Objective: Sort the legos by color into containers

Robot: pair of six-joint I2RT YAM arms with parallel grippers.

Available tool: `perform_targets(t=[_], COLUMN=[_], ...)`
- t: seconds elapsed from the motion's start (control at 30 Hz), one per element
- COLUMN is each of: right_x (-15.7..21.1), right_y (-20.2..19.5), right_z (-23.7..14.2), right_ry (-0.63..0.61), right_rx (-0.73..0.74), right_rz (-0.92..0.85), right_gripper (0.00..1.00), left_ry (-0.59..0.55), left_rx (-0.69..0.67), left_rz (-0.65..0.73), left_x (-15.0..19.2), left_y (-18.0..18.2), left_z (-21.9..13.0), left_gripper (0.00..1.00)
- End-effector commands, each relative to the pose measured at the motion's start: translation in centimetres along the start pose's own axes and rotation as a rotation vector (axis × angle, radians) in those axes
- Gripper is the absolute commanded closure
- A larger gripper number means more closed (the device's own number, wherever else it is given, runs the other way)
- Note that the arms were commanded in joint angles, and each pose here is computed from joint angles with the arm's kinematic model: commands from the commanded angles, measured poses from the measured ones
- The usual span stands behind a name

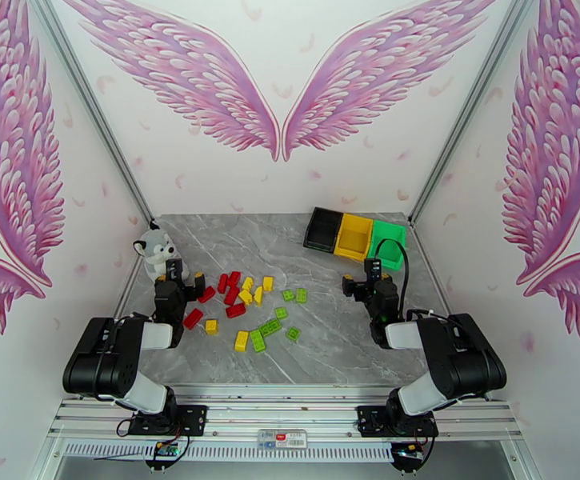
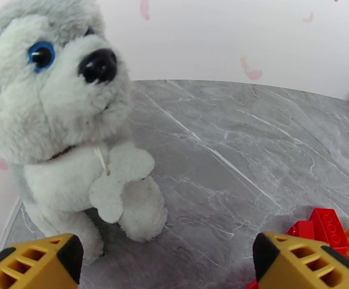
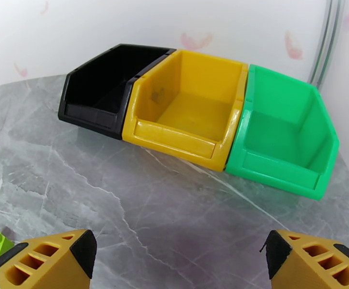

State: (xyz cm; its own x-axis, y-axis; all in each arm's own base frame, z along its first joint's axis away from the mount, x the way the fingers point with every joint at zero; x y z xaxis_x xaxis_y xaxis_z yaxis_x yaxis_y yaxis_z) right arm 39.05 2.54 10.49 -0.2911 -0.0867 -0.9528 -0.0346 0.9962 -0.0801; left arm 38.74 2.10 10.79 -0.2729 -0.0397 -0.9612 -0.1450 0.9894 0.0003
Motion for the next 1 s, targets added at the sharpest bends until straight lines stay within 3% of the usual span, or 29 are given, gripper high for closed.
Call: perform_targets(t=[0.0, 0.2, 0.3, 0.4, 0.5, 0.57, 0.67, 0.73, 0.8, 0.87, 0.97], right_x=[-0.7, -2.3, -4.1, -4.8, -6.5, -8.4, -9.4, -9.9, -10.4, -10.7, -11.1], right_y=[-0.8, -2.6, -4.3, -5.8, -3.2, -0.9, 0.2, 1.1, 1.7, 2.1, 3.5], right_z=[-0.1, -1.8, -4.7, -7.1, -7.4, -7.3, -7.8, -8.8, -9.9, -10.1, -9.0], right_ry=[-0.024, -0.057, -0.128, -0.094, 0.010, 0.055, 0.086, 0.052, -0.016, -0.038, 0.085], right_rx=[0.048, 0.154, 0.259, 0.344, 0.173, 0.029, -0.037, -0.109, -0.181, -0.213, -0.257], right_rz=[0.020, 0.055, 0.095, 0.303, 0.413, 0.446, 0.550, 0.605, 0.645, 0.668, 0.629], right_gripper=[0.01, 0.01, 0.01, 0.01, 0.01, 0.01, 0.01, 0.01, 0.01, 0.01, 0.10], left_ry=[-0.021, -0.055, -0.091, -0.101, -0.145, -0.153, -0.126, -0.035, -0.001, -0.044, -0.153], left_rx=[-0.012, -0.150, -0.193, -0.179, -0.085, 0.065, 0.272, 0.235, 0.362, 0.516, 0.660], left_rz=[-0.007, -0.040, -0.060, -0.157, -0.344, -0.433, -0.569, -0.682, -0.633, -0.606, -0.686], left_x=[-1.2, -3.7, -6.5, -9.4, -12.2, -14.0, -16.3, -15.9, -16.0, -16.1, -15.1], left_y=[0.3, 2.2, 2.1, 1.8, 0.9, -1.2, -4.8, -5.5, -8.0, -10.3, -11.4], left_z=[0.1, -2.3, -4.5, -6.8, -9.4, -10.6, -12.2, -12.8, -13.8, -14.9, -16.0], left_gripper=[0.01, 0.01, 0.01, 0.01, 0.01, 0.01, 0.01, 0.01, 0.01, 0.01, 0.01])
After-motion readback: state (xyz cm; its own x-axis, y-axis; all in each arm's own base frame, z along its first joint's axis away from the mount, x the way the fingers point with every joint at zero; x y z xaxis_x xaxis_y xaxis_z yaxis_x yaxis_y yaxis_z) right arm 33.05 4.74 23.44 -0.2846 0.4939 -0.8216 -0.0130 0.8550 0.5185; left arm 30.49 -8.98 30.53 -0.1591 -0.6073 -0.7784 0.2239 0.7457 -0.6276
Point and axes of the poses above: each hand's point on the last joint's axis, 136 mm out from that joint toward the fingers, its own z axis out along the fingers, its own y axis along the line the jaws close on, x = y × z, the point moved 1 cm from there along -z, back along the fingers, and after that the axes turned 2 degrees about -z, right-handed, at the moved point
